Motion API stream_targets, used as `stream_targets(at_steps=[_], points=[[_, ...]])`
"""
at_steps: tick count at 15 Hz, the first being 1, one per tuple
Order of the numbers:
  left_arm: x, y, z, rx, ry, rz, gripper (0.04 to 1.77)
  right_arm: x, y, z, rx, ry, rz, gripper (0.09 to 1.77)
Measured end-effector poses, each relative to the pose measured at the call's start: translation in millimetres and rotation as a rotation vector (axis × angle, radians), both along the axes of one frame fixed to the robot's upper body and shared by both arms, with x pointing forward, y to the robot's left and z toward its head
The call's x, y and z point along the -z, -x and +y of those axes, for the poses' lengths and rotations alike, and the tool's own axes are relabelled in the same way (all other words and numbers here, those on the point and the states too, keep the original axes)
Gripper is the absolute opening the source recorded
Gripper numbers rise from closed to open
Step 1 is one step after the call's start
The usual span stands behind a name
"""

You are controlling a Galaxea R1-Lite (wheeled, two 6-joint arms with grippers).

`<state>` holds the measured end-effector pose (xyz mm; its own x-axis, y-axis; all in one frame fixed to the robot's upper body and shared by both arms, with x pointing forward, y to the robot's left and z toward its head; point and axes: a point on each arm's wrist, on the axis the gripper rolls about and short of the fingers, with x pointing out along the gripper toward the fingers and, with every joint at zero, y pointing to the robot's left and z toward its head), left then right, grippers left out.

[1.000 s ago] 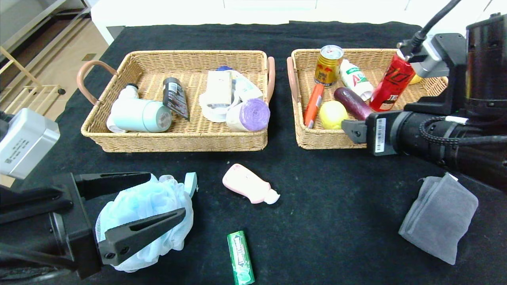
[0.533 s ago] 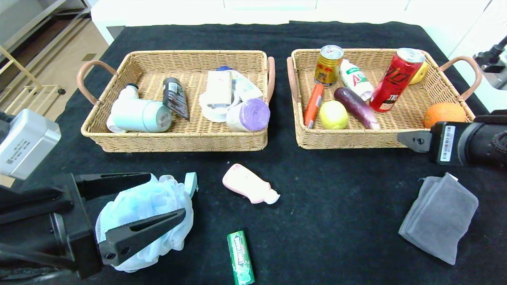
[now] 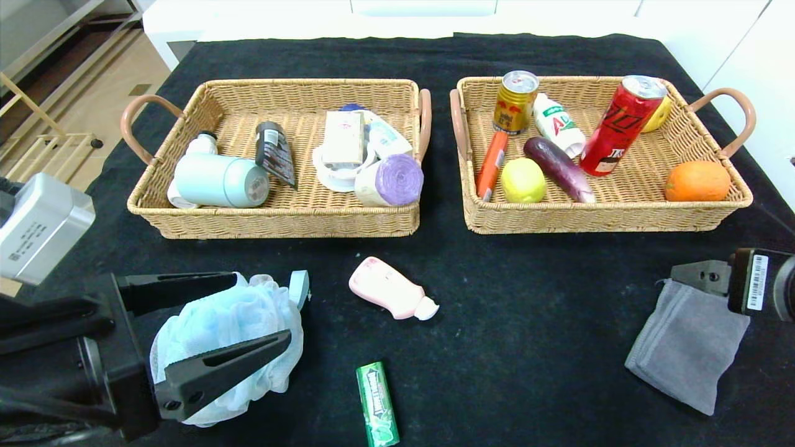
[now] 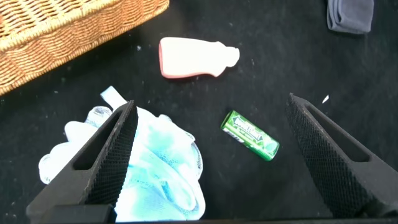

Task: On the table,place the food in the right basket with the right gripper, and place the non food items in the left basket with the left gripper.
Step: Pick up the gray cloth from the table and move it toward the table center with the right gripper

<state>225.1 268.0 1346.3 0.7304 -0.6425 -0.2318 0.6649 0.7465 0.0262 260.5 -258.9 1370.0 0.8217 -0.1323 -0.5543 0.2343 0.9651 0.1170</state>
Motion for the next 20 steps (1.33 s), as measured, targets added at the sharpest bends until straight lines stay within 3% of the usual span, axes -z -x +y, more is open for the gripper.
stream_targets(at_steps=[7,13,20], points=[[2.5,0.1,-0.7,0.007,-0.008,0.003,1.72,13.0,-4.5,-2.5,0.111,-0.08,0.1,1.71],[4.2,-0.6,-1.1,0.007,-0.011,0.009,1.72,22.8,-20.4,-16.6,0.166,-0.298,0.221,1.71],[6.8,-2.9,-2.2,0.007,-0.017,0.022,1.72,35.6,-30.2,-27.1,0.24,-0.392,0.289,1.71]])
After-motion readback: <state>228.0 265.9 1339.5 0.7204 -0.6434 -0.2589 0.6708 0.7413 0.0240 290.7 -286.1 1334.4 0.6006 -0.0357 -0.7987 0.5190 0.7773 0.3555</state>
